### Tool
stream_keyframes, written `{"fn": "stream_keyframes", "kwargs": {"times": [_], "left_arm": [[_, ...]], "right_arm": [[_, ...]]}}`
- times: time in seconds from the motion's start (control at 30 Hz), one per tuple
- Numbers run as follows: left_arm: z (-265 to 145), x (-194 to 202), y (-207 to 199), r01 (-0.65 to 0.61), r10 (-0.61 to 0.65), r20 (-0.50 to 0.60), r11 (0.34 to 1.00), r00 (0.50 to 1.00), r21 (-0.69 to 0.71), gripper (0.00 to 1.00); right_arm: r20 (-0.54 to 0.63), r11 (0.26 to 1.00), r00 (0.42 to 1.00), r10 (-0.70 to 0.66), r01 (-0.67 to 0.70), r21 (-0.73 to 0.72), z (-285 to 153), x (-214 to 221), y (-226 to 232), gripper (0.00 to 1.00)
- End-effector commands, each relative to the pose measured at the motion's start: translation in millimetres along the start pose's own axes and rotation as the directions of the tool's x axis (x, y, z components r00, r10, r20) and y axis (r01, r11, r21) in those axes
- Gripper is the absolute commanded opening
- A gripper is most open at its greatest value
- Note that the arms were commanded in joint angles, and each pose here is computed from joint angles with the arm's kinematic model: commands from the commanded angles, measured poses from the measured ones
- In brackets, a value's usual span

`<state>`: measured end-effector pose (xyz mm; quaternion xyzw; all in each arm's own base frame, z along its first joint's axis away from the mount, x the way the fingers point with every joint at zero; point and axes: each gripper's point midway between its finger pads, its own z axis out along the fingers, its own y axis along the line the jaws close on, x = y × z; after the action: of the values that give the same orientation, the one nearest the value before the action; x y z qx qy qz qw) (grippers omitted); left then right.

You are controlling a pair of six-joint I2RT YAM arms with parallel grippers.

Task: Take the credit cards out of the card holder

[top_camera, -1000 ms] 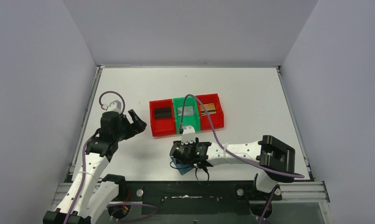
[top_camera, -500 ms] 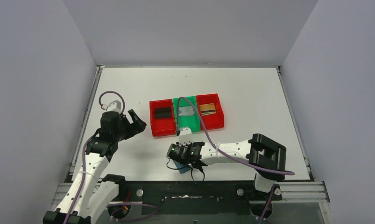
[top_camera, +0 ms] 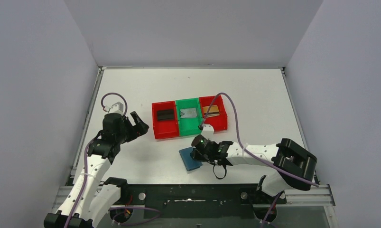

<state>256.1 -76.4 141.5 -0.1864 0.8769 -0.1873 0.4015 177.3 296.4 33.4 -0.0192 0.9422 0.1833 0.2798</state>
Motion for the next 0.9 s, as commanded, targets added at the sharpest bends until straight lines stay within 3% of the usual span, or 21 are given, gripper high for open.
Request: {"fn": "stream_keyframes", "kwargs": {"times": [0.0,0.2,0.4,0.53,0.73,0.87], "left_arm": [[-0.2,-12.2,-7.9,-0.020,0.019,0.042,0.999,0.999,0.028,0.83],[1.1,-7.9,-14.4,-0.033,0.031,0.019,0.997,0.999,0.067,0.83],[0.0,44.3,-90.3,-0.018,0.075,-0.128,0.916,0.989,0.400,0.80],[4.3,99.8,-128.9,-0.049,0.137,-0.189,0.911,0.972,0.410,0.80],[21.1,160.0,-144.8,-0.020,0.133,-0.277,0.926,0.952,0.376,0.79],[33.7,184.9,-134.1,-0.040,0.133,-0.308,0.957,0.942,0.289,0.73]], "right_arm": [[0.028,0.981,0.992,0.120,-0.115,-0.155,-6.6,-16.5,19.2,0.00],[0.038,0.932,0.970,0.241,-0.220,-0.289,-13.9,-22.7,24.0,0.00],[0.075,0.960,0.970,0.230,-0.214,-0.178,-9.3,-27.8,6.9,0.00],[0.076,0.960,0.969,0.237,-0.221,-0.172,-6.8,-27.7,6.7,0.00],[0.072,0.958,0.968,0.241,-0.225,-0.177,-5.2,-26.7,5.8,0.00],[0.065,0.955,0.968,0.244,-0.228,-0.189,-5.1,-26.1,5.9,0.00]]}}
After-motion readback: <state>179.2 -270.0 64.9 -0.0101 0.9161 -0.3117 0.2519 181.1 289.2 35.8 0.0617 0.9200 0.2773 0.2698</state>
